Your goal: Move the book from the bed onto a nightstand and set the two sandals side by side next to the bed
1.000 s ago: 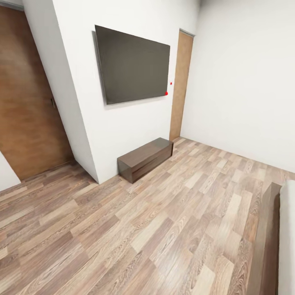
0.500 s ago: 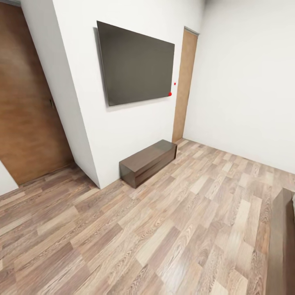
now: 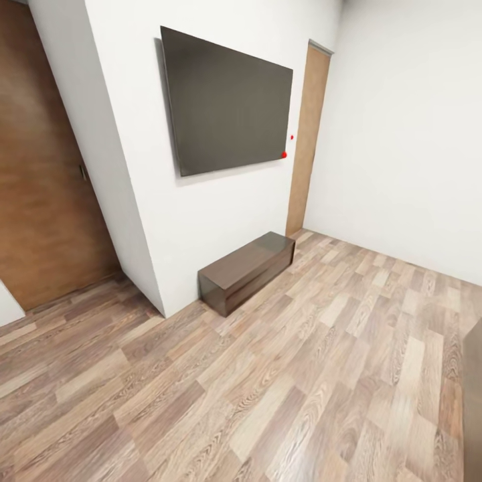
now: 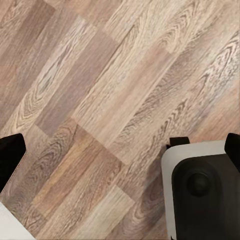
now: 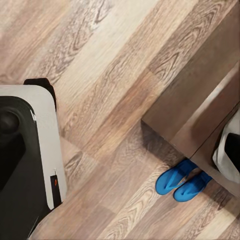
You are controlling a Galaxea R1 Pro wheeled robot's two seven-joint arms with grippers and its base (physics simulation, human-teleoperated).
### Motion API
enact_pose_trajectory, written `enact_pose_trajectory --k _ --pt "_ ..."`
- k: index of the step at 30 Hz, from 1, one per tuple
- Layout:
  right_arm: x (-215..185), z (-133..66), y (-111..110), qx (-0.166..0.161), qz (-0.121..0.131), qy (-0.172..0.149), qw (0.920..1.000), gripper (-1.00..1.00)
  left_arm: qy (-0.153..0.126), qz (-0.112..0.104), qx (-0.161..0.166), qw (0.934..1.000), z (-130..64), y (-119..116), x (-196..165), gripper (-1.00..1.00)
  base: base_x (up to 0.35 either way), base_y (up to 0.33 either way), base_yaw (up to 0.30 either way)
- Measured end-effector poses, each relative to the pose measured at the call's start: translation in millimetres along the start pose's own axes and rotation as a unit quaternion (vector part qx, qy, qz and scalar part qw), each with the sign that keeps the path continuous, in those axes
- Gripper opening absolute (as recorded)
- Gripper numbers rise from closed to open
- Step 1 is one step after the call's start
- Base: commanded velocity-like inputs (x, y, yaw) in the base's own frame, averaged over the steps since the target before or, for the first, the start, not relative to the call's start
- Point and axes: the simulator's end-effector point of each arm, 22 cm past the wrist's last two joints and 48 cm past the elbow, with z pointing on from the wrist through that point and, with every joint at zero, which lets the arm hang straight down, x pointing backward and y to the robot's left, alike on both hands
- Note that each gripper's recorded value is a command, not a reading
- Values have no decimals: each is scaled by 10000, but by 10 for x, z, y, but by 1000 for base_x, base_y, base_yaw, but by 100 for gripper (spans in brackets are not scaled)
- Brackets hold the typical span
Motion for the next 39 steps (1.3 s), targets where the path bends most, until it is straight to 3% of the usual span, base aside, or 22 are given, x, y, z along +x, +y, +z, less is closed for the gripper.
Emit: enact_pose_trajectory --k 22,39 --pt "-2 2 11 -7 0 0 10000 100 0 3 -1 10000 1 3 0 100 239 73 0" --pt "1 1 -5 3 -2 3 10000 100 2 3 0 10000 3 3 -1 100 56 4 -109"
